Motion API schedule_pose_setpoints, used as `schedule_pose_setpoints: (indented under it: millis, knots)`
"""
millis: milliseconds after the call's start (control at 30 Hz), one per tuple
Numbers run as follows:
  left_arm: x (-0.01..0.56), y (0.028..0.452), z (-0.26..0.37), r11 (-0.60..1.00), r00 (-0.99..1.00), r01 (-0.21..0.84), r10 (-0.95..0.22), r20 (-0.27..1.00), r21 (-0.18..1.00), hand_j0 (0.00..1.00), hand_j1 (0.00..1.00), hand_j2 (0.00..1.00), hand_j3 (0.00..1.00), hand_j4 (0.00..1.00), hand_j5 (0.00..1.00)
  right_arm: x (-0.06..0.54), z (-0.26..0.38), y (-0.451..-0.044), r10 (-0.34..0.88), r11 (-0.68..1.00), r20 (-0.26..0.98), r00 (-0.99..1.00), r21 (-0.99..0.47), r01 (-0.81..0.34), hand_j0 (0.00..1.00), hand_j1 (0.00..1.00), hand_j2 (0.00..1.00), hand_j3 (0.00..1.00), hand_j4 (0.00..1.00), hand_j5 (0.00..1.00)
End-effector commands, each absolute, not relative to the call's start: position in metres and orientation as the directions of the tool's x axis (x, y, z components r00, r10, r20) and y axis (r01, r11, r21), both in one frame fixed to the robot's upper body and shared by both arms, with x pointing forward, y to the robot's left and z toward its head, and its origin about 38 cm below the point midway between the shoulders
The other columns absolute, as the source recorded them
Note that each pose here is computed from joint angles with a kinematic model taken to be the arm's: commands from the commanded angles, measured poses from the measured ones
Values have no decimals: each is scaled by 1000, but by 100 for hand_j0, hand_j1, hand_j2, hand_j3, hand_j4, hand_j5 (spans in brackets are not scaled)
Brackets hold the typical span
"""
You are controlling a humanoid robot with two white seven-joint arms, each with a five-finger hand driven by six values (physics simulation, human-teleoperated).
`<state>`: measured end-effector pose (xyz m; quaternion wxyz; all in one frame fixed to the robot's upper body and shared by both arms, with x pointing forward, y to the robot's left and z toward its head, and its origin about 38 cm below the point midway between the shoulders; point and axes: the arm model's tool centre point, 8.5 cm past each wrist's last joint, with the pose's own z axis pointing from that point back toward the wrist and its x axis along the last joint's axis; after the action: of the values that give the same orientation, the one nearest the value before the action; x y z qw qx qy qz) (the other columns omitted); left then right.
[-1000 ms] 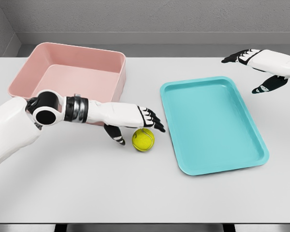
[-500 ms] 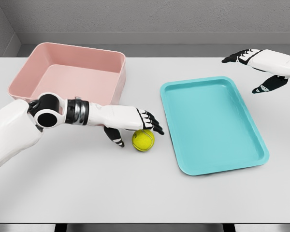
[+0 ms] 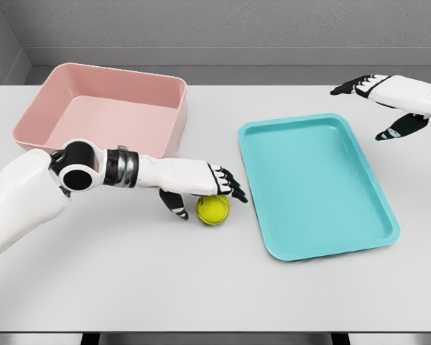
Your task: Put the tennis from the blue tray into the pink basket with both arms
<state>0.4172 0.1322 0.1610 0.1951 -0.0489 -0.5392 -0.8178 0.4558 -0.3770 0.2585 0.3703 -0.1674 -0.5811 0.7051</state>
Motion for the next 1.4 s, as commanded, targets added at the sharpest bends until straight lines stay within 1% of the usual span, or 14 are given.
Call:
schedule_pose_setpoints:
  millis: [0,167,533,567,633,667,700,733,800,833,967,1033,1367]
  knots:
    - [418,132,160,-336,-915,380,-271,298,862,100,100,100,100,100,100,455,260,-380,722,-46,196,-664,-943,-328,100,100,100,100,100,100]
    - [416,126,157,-345,-919,373,-263,293,862,100,100,100,100,100,100,455,259,-380,722,-46,197,-664,-943,-330,100,100,100,100,100,100]
    - [415,129,150,-344,-913,389,-272,305,855,100,100,100,100,100,100,455,260,-380,721,-45,197,-665,-944,-328,100,100,100,100,100,100]
    - [414,129,150,-344,-912,390,-272,307,854,99,99,99,99,99,99,455,260,-380,721,-45,197,-665,-944,-328,100,100,100,100,100,100]
    - [414,129,150,-344,-912,390,-272,307,854,86,86,86,86,86,86,455,260,-380,721,-45,197,-665,-944,-328,100,100,100,100,100,100]
    - [414,130,150,-344,-912,390,-273,306,854,75,75,75,75,75,75,455,260,-380,722,-45,197,-664,-943,-329,100,100,100,100,100,100]
    - [414,129,150,-344,-912,390,-272,307,854,70,70,70,70,70,70,455,260,-380,721,-45,197,-665,-944,-328,100,100,100,100,100,100]
    - [414,129,150,-344,-912,390,-272,307,854,68,68,68,68,68,68,455,260,-380,722,-46,196,-664,-944,-328,100,100,100,100,100,100]
    - [415,131,150,-345,-911,391,-275,306,854,59,59,59,59,59,59,455,260,-380,721,-45,197,-665,-944,-328,100,100,100,100,100,100]
    - [415,131,150,-344,-911,392,-276,307,853,56,56,56,56,56,56,455,260,-380,722,-45,197,-664,-943,-329,100,100,100,100,100,100]
    - [415,134,150,-344,-909,393,-282,306,853,56,56,56,56,56,56,455,260,-381,723,-46,196,-663,-943,-329,100,100,100,100,100,100]
    - [415,134,149,-345,-909,394,-282,306,852,54,54,54,54,54,54,455,260,-381,723,-46,196,-663,-943,-329,100,100,100,100,100,100]
    - [416,132,165,-315,-918,371,-266,294,874,54,54,54,54,54,54,455,260,-381,724,-46,195,-662,-943,-329,100,100,100,100,100,100]
